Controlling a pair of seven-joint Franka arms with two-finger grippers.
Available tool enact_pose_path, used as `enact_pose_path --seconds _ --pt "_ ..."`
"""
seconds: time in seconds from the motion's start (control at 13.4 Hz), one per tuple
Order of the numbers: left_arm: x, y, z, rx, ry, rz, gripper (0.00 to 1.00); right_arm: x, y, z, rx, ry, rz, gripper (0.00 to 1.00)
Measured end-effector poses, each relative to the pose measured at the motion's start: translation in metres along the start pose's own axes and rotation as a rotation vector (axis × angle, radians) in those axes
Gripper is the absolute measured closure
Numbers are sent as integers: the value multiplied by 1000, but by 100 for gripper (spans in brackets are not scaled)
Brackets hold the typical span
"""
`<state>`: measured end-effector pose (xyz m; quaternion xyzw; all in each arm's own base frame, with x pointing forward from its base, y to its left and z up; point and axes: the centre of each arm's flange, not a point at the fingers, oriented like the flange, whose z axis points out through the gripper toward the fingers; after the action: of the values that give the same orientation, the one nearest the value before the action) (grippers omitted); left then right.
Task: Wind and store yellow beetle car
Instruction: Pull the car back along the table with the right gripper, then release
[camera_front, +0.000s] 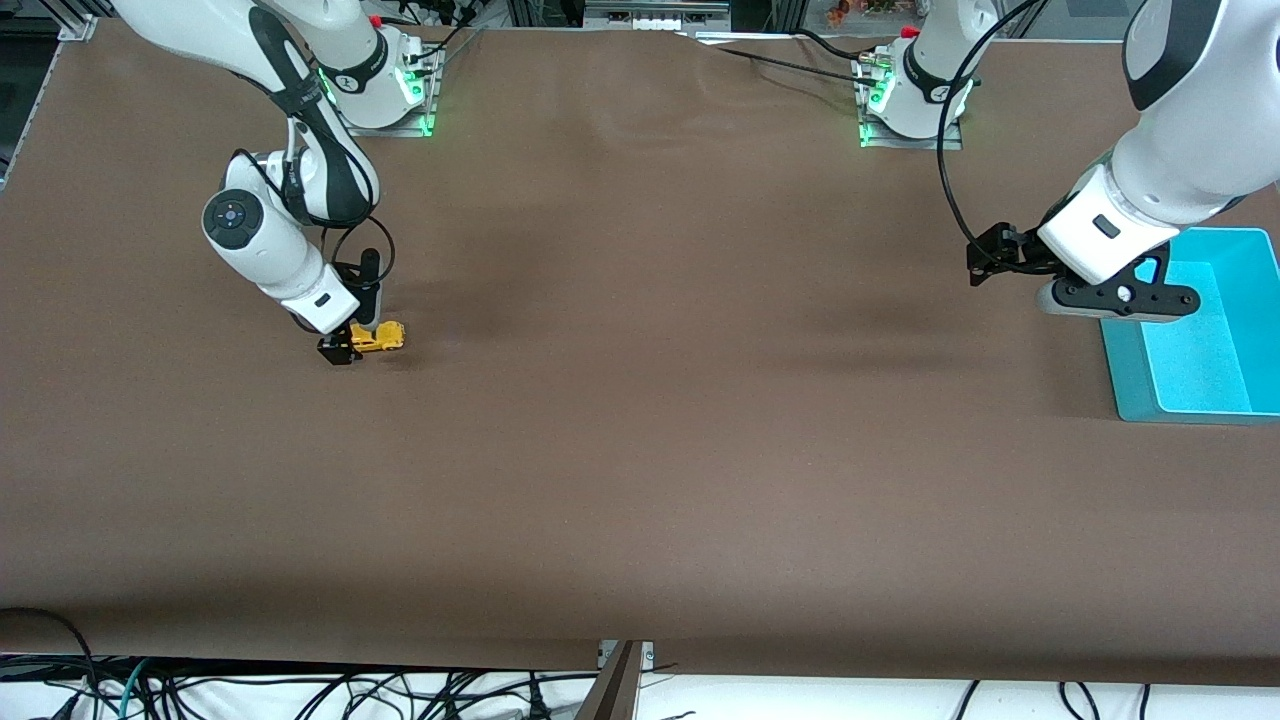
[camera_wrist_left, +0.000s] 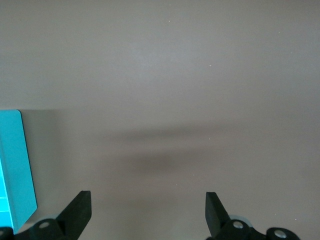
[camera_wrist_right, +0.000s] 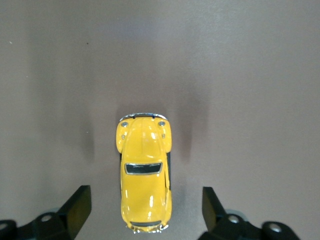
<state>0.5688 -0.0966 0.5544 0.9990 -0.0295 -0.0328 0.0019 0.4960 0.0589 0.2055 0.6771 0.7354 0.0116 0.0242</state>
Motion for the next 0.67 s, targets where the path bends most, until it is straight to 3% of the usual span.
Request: enact_pose_path --seconds 0.07,0.15,0.45,0.67 --pt "0 -1 0 0 0 -1 0 0 -2 2 0 0 -8 5" --pt "0 -1 0 0 0 -1 0 0 -3 3 0 0 -19 14" --pt "0 -1 0 0 0 -1 0 0 -3 1 -9 0 -40 61" --pt "0 -1 0 0 0 -1 0 0 -3 2 -9 0 -41 61"
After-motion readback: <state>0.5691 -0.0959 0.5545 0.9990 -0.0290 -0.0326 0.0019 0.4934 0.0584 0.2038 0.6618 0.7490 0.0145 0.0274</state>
